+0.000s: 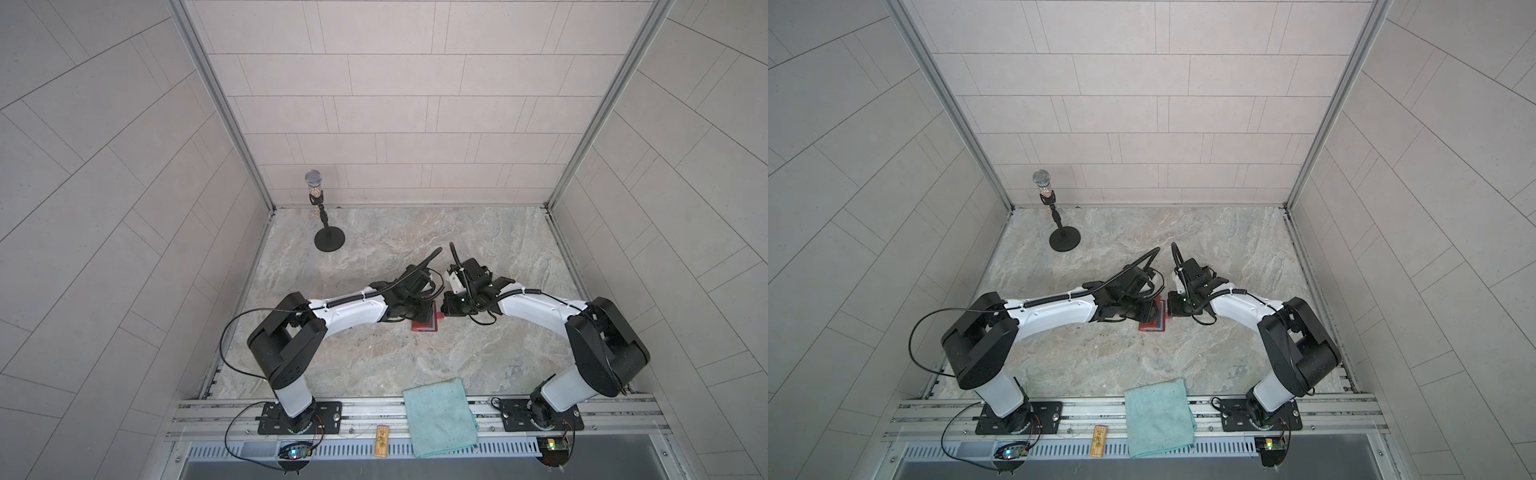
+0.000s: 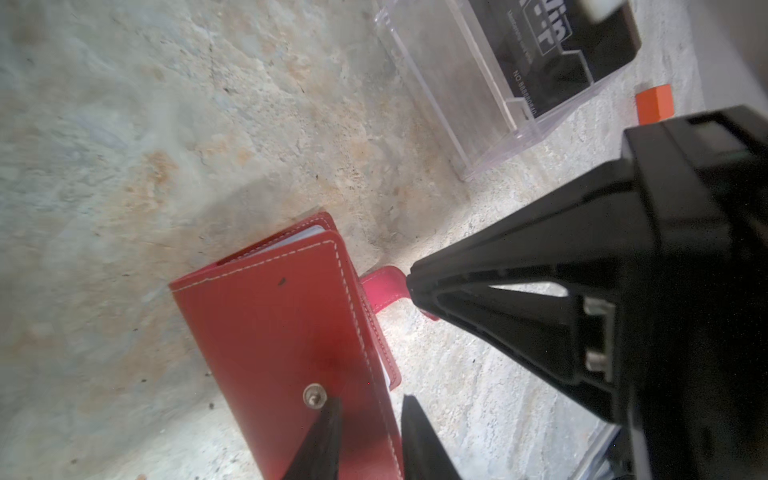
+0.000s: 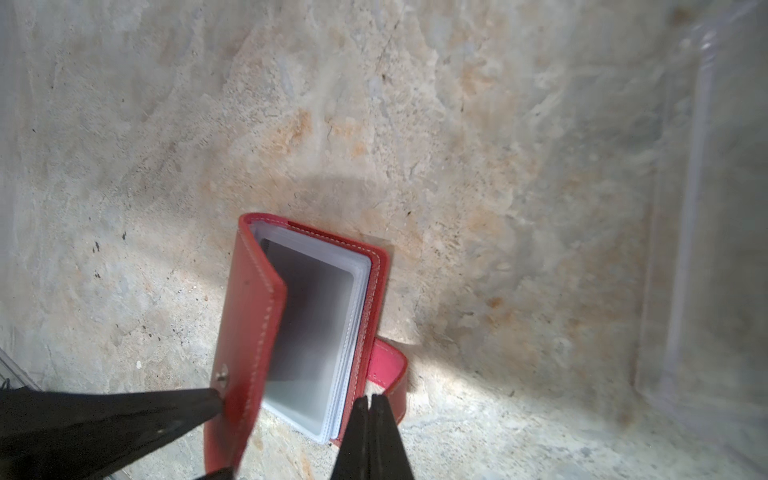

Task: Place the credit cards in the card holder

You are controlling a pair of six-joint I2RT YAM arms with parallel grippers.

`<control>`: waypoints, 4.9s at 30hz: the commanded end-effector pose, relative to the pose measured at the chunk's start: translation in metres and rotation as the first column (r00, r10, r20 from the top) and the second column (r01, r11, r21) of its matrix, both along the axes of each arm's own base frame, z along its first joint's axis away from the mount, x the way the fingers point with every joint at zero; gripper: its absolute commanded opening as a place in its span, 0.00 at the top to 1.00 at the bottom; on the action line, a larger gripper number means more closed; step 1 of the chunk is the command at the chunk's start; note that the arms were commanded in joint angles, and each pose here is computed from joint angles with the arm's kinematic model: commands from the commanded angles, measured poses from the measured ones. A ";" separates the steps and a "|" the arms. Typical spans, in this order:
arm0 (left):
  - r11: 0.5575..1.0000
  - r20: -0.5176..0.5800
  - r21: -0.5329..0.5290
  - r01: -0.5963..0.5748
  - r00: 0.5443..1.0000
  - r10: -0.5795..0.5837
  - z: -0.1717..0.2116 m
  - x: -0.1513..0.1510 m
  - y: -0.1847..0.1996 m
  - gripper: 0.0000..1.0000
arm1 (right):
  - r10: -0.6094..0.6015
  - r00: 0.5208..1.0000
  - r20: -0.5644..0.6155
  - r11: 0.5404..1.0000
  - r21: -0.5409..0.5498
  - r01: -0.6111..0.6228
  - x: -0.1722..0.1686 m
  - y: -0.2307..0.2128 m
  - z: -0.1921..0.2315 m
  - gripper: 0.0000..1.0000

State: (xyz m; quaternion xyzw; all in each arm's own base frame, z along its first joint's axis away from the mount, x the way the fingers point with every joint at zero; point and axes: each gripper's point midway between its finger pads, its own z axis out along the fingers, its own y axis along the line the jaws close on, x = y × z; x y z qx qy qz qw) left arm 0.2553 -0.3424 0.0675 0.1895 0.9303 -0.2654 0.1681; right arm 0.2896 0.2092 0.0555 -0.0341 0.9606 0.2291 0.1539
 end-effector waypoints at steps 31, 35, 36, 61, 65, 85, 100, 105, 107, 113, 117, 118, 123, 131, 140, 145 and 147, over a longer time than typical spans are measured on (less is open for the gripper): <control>0.990 -0.087 -0.115 -0.082 0.994 0.072 -0.028 0.011 0.019 0.73 | -0.044 0.999 0.020 0.993 0.108 0.042 0.009 0.009 0.012 1.00; 0.990 -0.100 -0.114 -0.086 0.992 0.075 -0.033 0.012 0.017 0.73 | -0.052 0.999 0.015 0.987 0.151 0.049 0.011 0.015 0.011 1.00; 0.990 -0.102 -0.110 -0.090 0.992 0.078 -0.036 0.012 0.018 0.73 | -0.056 0.998 0.013 0.985 0.163 0.053 0.012 0.017 0.011 1.00; 0.985 -0.095 -0.043 -0.165 0.982 0.160 -0.052 0.011 0.037 0.74 | -0.070 0.996 -0.053 0.953 0.291 0.082 0.016 0.040 -0.017 1.00; 0.986 -0.094 -0.037 -0.165 0.983 0.161 -0.053 0.011 0.038 0.74 | -0.070 0.996 -0.063 0.962 0.260 0.084 0.012 0.035 -0.020 1.00; 0.987 -0.094 -0.029 -0.161 0.983 0.157 -0.054 0.012 0.038 0.74 | -0.034 0.996 -0.083 0.966 0.252 0.055 0.010 0.038 -0.022 1.00; 0.986 -0.094 -0.021 -0.163 0.983 0.160 -0.056 0.010 0.040 0.74 | -0.019 0.995 -0.102 0.969 0.243 0.043 0.007 0.043 -0.030 1.00; 0.986 -0.094 -0.018 -0.165 0.982 0.163 -0.057 0.010 0.041 0.74 | -0.017 0.995 -0.102 0.976 0.213 0.039 0.003 0.040 -0.034 1.00; 0.986 -0.093 -0.017 -0.167 0.982 0.165 -0.057 0.010 0.042 0.75 | -0.015 0.996 -0.091 0.979 0.201 0.033 0.002 0.039 -0.033 1.00; 0.984 -0.093 -0.006 -0.176 0.980 0.174 -0.061 0.010 0.044 0.75 | -0.012 0.998 -0.062 0.988 0.151 0.022 -0.003 0.037 -0.038 1.00; 0.983 -0.092 0.006 -0.186 0.978 0.186 -0.064 0.009 0.048 0.75 | -0.015 0.999 -0.046 0.992 0.121 0.021 -0.007 0.034 -0.042 1.00; 0.982 -0.090 0.007 -0.186 0.978 0.186 -0.063 0.009 0.048 0.76 | -0.018 0.999 -0.040 0.993 0.117 0.022 -0.008 0.033 -0.043 1.00; 0.980 -0.090 0.017 -0.200 0.975 0.201 -0.066 0.008 0.051 0.76 | -0.011 1.000 -0.008 0.995 0.097 0.012 -0.012 0.030 -0.042 1.00; 0.974 -0.098 0.023 -0.225 0.969 0.226 -0.073 0.007 0.055 0.78 | 0.032 0.999 0.030 0.998 0.048 -0.034 -0.023 0.030 -0.049 1.00; 0.970 -0.102 0.036 -0.241 0.965 0.243 -0.077 0.004 0.060 0.79 | 0.049 0.996 0.075 0.999 -0.011 -0.049 -0.030 0.034 -0.058 1.00; 0.968 -0.102 0.038 -0.247 0.963 0.250 -0.078 0.004 0.061 0.79 | 0.014 0.994 0.108 0.999 -0.041 -0.010 -0.038 0.025 -0.063 1.00; 0.967 -0.104 0.039 -0.250 0.962 0.253 -0.079 0.003 0.061 0.79 | -0.007 0.993 0.114 0.999 -0.045 0.012 -0.040 0.020 -0.066 1.00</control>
